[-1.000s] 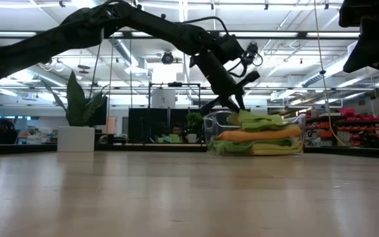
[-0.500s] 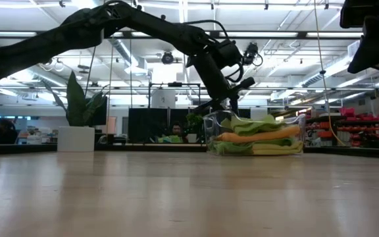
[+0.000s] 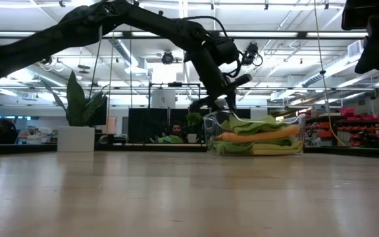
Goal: Fold microfiber towels
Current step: Stack the light green towel on top of the orange towel in the transparent bin
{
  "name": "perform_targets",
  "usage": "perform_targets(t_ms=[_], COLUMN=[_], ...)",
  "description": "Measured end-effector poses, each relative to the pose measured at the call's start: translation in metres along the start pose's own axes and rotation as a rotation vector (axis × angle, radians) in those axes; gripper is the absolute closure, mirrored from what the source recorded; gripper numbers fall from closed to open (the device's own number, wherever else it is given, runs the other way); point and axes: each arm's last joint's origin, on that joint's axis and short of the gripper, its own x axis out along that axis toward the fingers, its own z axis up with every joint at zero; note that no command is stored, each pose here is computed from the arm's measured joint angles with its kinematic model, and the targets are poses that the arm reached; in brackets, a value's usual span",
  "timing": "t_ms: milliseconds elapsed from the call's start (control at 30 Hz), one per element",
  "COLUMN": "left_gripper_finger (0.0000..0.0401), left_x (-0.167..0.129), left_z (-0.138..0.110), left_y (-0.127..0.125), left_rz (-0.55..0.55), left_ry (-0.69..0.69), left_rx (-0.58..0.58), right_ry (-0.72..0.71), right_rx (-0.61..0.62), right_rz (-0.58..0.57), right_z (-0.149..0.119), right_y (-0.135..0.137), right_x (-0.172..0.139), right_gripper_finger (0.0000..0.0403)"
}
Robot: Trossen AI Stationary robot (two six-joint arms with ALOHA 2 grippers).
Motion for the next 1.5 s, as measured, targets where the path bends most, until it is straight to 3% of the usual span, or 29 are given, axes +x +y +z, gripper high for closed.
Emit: perform_targets(t_ms=[367,567,733,1267,1500], left_gripper_finger=[0.0316,0.0313,0.0328,0.0387,0.0384], left_x=[-0.017,-0.032,-0.034,0.001,0.015], left_z=[-0.001,0.007,0.009,0.002,-0.004], left_y=[0.006,0.001,0.000,0.010,0.012], left_rz=[0.060,-0.003,0.012,0.049,0.040], left_ry=[0.052,-0.009,-0.046,0.020,0.068], left_rx=[0.053,0.036,0.061,0.130,0.135], right_ry=[0.024,0.019,0.006,-0.016,-0.016], right_rx=[0.005,0.007,0.009,0.026,0.028], right_rz=[0.019,0.016,0.000,-0.033,-0.033], right_z=[-0.001,0.000,0.003,0.009,0.009], right_y=[0.001,0.001,-0.001,-0.005,-0.005], right_x=[0.000,0.000,0.001,0.004,0.004], right_gripper_finger=[0.0392,0.0392,0.0392,0.0394,0.0396])
